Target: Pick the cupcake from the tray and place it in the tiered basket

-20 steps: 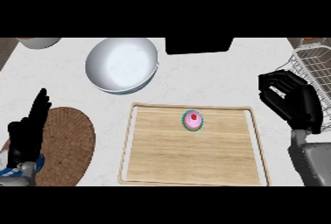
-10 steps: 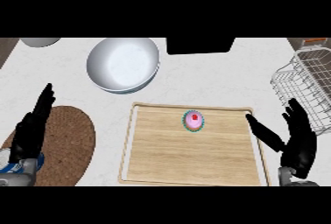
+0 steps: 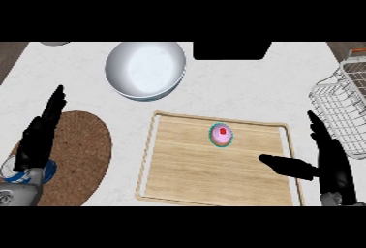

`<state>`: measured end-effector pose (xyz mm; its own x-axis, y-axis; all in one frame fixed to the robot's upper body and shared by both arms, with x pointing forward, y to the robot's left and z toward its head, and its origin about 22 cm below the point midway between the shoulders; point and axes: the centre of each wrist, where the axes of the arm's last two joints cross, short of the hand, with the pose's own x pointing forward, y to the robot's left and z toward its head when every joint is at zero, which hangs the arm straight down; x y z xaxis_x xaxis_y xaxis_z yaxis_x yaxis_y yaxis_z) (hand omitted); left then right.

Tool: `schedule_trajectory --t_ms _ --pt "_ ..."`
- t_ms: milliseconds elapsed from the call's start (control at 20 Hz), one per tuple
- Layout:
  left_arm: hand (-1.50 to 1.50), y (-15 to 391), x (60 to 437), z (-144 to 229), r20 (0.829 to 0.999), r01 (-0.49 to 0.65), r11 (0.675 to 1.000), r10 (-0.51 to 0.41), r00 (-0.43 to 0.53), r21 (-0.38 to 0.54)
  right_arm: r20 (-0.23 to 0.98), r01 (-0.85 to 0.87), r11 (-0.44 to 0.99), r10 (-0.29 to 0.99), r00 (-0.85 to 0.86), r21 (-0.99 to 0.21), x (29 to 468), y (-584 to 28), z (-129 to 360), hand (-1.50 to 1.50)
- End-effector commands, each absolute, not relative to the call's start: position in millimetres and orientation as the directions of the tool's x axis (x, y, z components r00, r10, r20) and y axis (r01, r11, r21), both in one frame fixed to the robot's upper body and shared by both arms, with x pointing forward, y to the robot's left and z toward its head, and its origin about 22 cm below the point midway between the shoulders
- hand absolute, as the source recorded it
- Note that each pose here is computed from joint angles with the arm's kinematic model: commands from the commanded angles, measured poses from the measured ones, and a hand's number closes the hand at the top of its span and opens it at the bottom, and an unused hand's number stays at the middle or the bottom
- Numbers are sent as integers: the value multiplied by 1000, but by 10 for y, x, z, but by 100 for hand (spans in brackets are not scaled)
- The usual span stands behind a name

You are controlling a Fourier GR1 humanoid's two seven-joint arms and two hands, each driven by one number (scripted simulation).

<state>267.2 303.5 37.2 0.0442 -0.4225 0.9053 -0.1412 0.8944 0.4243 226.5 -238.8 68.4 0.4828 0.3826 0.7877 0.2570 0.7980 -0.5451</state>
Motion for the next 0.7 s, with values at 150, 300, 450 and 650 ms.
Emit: schedule_trajectory --t_ms 150,300,450,650 --pt "0 3000 2714 320 902 -102 897 -430 25 430 657 163 756 415 630 -634 2537 -2097 1543 -150" --pt "0 2929 2756 274 908 -113 901 -418 30 419 602 110 767 396 693 -632 2653 -2029 1500 -150" --pt "0 2985 2750 345 904 -121 896 -427 27 427 571 72 782 386 724 -620 2772 -2021 1469 -150" --pt "0 2893 2754 256 910 -95 905 -414 26 414 526 4 796 396 752 -606 2950 -1782 1312 -150"
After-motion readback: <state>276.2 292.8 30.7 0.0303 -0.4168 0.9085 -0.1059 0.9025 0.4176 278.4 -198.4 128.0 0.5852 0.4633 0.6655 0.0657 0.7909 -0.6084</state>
